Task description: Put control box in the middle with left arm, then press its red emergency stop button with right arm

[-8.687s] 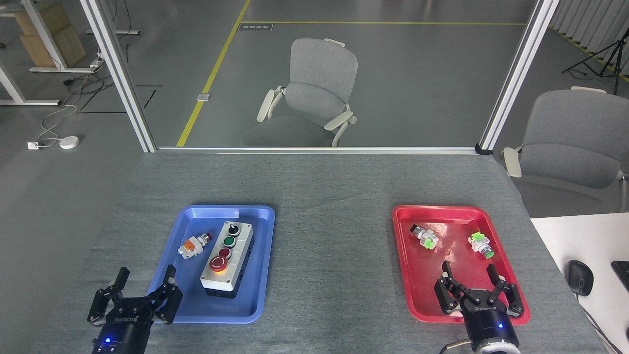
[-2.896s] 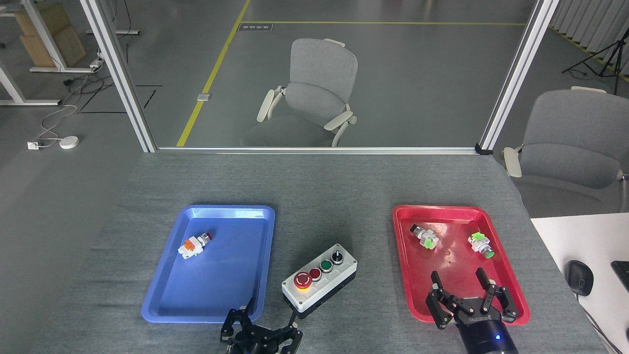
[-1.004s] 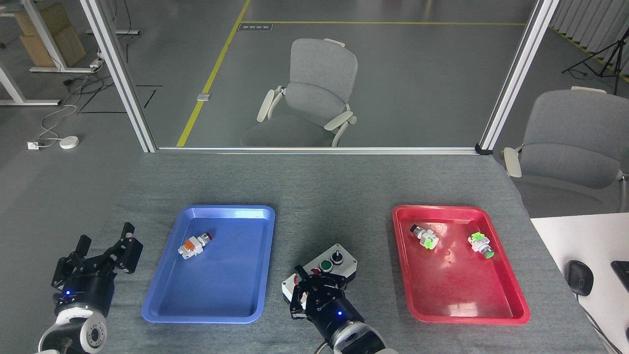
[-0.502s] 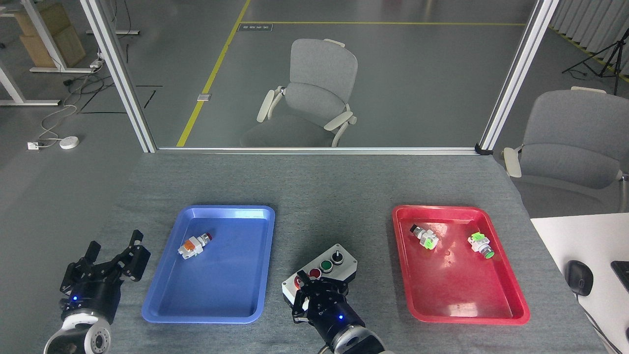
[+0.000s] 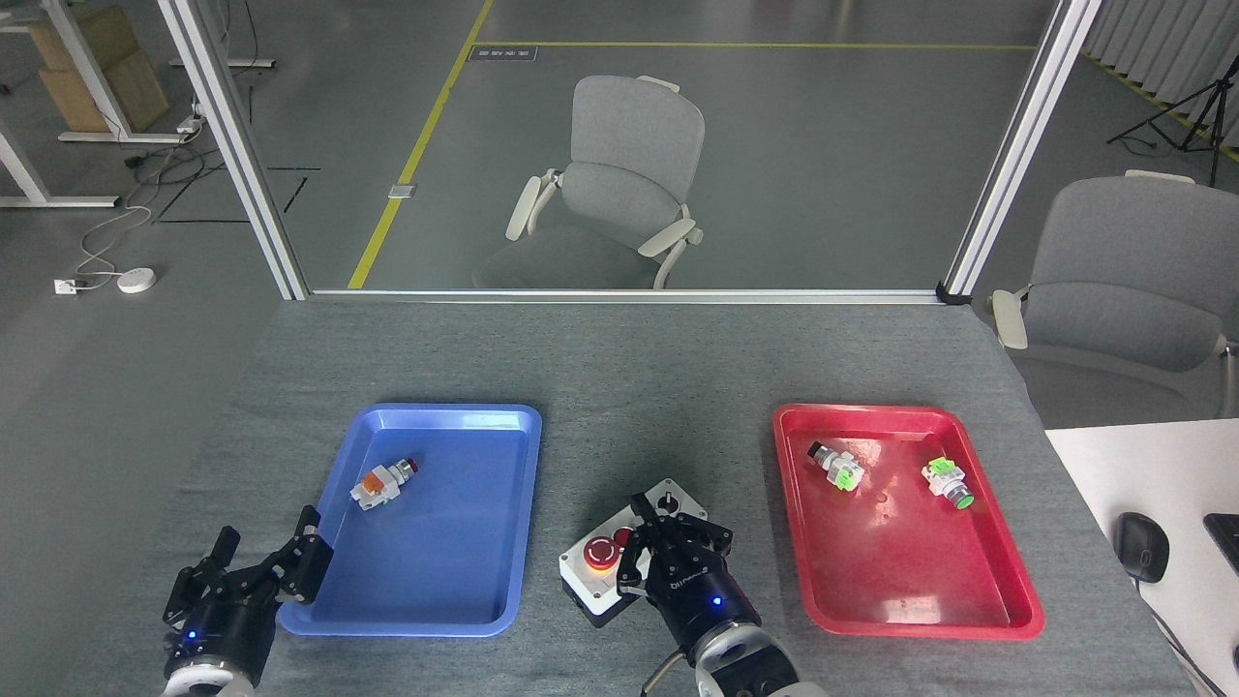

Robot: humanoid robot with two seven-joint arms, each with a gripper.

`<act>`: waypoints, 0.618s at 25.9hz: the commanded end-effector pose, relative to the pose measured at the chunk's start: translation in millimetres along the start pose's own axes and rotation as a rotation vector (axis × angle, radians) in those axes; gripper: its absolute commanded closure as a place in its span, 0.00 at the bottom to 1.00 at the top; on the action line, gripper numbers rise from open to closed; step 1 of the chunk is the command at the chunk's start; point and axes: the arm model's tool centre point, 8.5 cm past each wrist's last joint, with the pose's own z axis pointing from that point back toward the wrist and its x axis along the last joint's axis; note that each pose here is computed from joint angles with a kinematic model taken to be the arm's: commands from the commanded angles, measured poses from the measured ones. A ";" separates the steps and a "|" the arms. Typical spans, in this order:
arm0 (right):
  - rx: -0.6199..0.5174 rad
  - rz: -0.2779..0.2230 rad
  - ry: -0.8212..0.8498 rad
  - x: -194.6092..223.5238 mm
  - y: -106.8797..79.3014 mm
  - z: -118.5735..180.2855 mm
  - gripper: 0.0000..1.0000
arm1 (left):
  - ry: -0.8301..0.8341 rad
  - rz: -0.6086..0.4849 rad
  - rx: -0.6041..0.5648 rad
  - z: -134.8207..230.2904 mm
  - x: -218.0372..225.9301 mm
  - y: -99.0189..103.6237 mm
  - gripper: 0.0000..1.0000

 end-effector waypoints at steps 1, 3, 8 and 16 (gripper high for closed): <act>0.001 -0.021 0.093 -38.2 7.3 20.3 1.00 | 0.007 0.017 0.021 0.9 1.8 -1.6 0.01; 0.014 -0.038 0.168 -63.7 16.1 37.9 0.90 | 0.008 0.022 0.022 0.6 2.7 -2.2 0.01; 0.023 -0.032 0.380 -140.7 26.1 98.2 0.21 | 0.010 0.022 0.022 0.6 2.6 -2.2 0.01; -0.004 -0.075 0.586 -208.4 24.5 161.0 0.03 | 0.010 0.024 0.022 0.6 2.6 -2.2 0.01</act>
